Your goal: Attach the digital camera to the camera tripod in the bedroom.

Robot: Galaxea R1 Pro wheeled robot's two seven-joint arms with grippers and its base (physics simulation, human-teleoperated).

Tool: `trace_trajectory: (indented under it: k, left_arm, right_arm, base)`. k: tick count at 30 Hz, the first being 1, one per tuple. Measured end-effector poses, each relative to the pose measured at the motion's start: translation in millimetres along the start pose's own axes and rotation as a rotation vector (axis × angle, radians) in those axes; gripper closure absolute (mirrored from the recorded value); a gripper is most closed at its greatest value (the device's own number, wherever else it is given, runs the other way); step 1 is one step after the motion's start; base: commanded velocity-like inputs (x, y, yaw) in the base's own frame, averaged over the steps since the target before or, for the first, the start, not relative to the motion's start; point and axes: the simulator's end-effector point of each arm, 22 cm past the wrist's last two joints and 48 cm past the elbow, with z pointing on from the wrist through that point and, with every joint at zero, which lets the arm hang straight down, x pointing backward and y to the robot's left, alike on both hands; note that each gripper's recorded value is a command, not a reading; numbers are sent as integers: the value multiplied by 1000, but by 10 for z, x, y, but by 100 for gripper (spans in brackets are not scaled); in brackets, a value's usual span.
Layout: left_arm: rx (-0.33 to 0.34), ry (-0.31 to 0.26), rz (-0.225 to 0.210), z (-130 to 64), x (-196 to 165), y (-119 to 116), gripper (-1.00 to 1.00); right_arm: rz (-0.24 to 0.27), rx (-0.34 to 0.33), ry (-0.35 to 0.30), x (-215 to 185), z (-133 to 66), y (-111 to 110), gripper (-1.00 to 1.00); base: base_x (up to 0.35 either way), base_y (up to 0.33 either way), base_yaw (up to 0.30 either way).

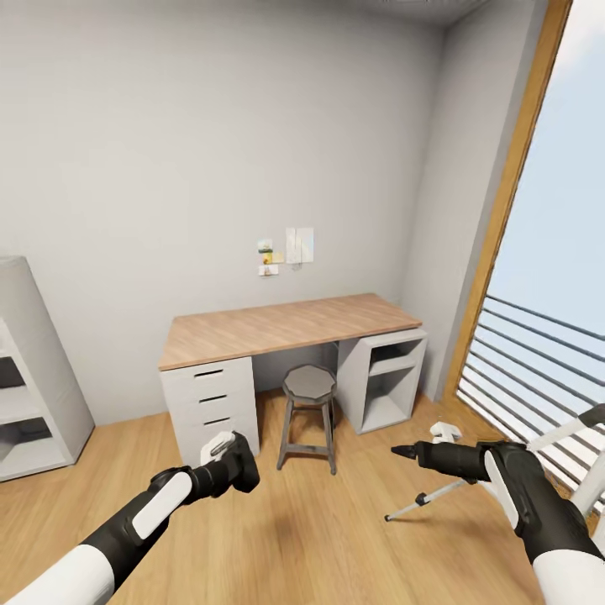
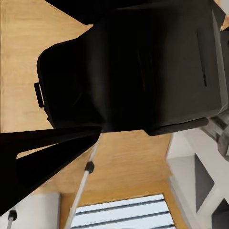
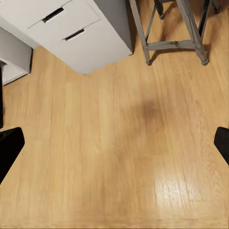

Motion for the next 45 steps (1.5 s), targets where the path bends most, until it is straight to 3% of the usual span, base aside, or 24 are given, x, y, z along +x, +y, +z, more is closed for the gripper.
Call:
trace_trajectory:
  k: [1, 2, 5, 6, 8, 9, 10, 11, 13, 14, 16, 23, 27, 33, 35, 45]
  left_arm:
    - [-58, 30, -25, 21, 125, 286, 100]
    - [-99, 48, -33, 17, 201, 477, 100]
    - [-157, 76, -57, -18, 325, 755, 100]
    - [-196, 98, -82, -25, 464, 940, 100]
    - [-416, 190, -147, -285, 993, 1912, 100]
    - [-434, 211, -157, -306, 1135, 1956, 100]
    - [-474, 258, -196, -340, 1485, 2011, 100]
    - [-507, 285, -183, -415, 1659, 2119, 100]
    - [-525, 288, -179, -444, 1775, 2129, 100]
    - [-551, 266, -120, -467, 1801, 2193, 100]
    - [-561, 250, -89, -489, 1786, 2216, 100]
    - [-617, 271, -63, -792, 2227, 2506, 100]
    - [-684, 301, -62, -1211, 2831, 2856, 100]
    - [-705, 313, -58, -1422, 3059, 2944, 100]
    - [-726, 340, -65, -1600, 3293, 3026, 100]
    - [-741, 388, -44, -1863, 3556, 3061, 100]
  right_arm:
    - [22, 41, 85, 329, 125, -162, -100]
    - [32, 54, 118, 458, 166, -210, -100]
    - [29, 105, 202, 784, 235, -356, -100]
    - [-32, 200, 279, 1209, 350, -626, -100]
    - [-28, 230, 340, 1555, 385, -751, -100]
    - [-30, 256, 380, 1813, 392, -850, -100]
    - [-40, 301, 421, 2177, 389, -1006, -100]
    - [-17, 311, 488, 2562, 339, -1054, -100]
    - [-13, 334, 522, 2908, 278, -1120, -100]
    - [-40, 370, 515, 3195, 230, -1215, -100]
    - [-56, 393, 512, 3307, 181, -1255, -100]
    - [-73, 452, 545, 3741, -56, -1331, -100]
    - [-67, 465, 600, 4477, -414, -1326, -100]
    - [-68, 473, 640, 5206, -866, -1250, -100]
    - [-78, 521, 649, 5528, -1151, -1284, -100]
    - [-91, 560, 644, 5575, -1294, -1264, -100]
  base:
    - [0, 0, 0]
    - [0, 0, 0]
    - [0, 0, 0]
    - [0, 0, 0]
    - [0, 0, 0]
    - [0, 0, 0]
    - [0, 0, 0]
    - [0, 0, 0]
    - [0, 0, 0]
    - [0, 0, 0]
    - [0, 0, 0]
    - [0, 0, 0]
    - [0, 0, 0]
    - [0, 0, 0]
    - [0, 0, 0]
    - [0, 0, 0]
